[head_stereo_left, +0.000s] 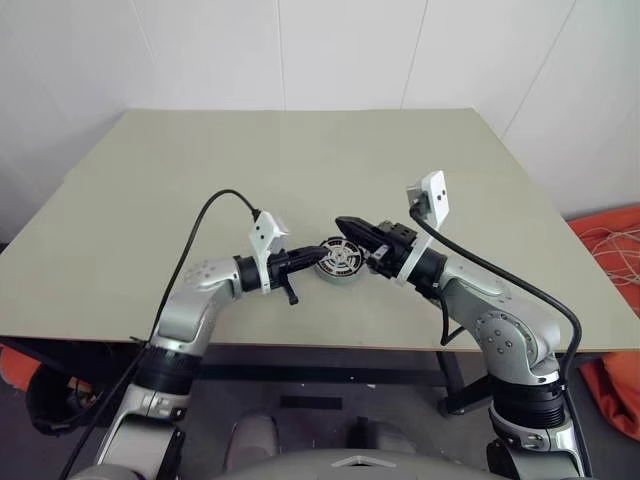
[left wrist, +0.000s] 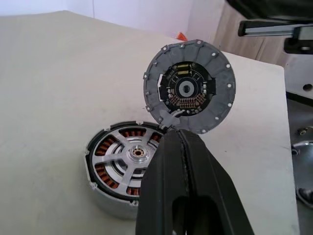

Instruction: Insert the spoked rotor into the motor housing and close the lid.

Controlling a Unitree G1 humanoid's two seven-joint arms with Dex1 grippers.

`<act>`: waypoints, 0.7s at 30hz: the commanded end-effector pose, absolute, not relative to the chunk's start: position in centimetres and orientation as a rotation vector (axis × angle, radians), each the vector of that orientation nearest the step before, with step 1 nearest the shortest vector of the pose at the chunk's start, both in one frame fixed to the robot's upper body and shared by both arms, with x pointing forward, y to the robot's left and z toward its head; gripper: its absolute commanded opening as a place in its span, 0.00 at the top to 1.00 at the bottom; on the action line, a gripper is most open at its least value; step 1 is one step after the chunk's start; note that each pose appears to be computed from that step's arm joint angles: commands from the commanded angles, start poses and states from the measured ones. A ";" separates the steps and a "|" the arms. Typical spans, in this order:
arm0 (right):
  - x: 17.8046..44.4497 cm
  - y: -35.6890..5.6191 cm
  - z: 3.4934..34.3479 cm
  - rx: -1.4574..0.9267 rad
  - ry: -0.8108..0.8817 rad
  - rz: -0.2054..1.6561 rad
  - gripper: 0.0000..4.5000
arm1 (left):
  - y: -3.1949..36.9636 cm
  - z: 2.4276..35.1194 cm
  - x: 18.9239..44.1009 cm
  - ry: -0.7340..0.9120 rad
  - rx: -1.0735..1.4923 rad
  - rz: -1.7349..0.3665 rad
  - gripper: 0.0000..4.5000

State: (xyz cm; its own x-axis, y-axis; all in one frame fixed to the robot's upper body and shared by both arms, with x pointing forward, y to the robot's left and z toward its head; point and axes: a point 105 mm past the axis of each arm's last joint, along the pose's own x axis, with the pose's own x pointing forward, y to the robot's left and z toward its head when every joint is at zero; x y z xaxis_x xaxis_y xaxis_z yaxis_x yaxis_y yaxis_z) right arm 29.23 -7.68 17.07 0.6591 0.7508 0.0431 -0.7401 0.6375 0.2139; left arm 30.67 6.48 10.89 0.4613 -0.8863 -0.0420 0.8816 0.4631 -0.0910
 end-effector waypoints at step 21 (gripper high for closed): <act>29.6 -16.0 9.8 -0.180 0.367 0.615 1.00 | 7.9 12.0 27.8 -0.001 -0.195 -0.901 1.00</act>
State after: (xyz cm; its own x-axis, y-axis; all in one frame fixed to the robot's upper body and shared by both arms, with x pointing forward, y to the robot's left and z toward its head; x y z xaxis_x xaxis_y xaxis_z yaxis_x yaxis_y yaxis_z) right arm 30.03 -17.49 7.80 0.7754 0.4510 -0.4420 -0.5232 0.8507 -0.0499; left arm 28.01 7.98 10.77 0.6303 -0.7756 0.0342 0.7650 0.6131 -0.1971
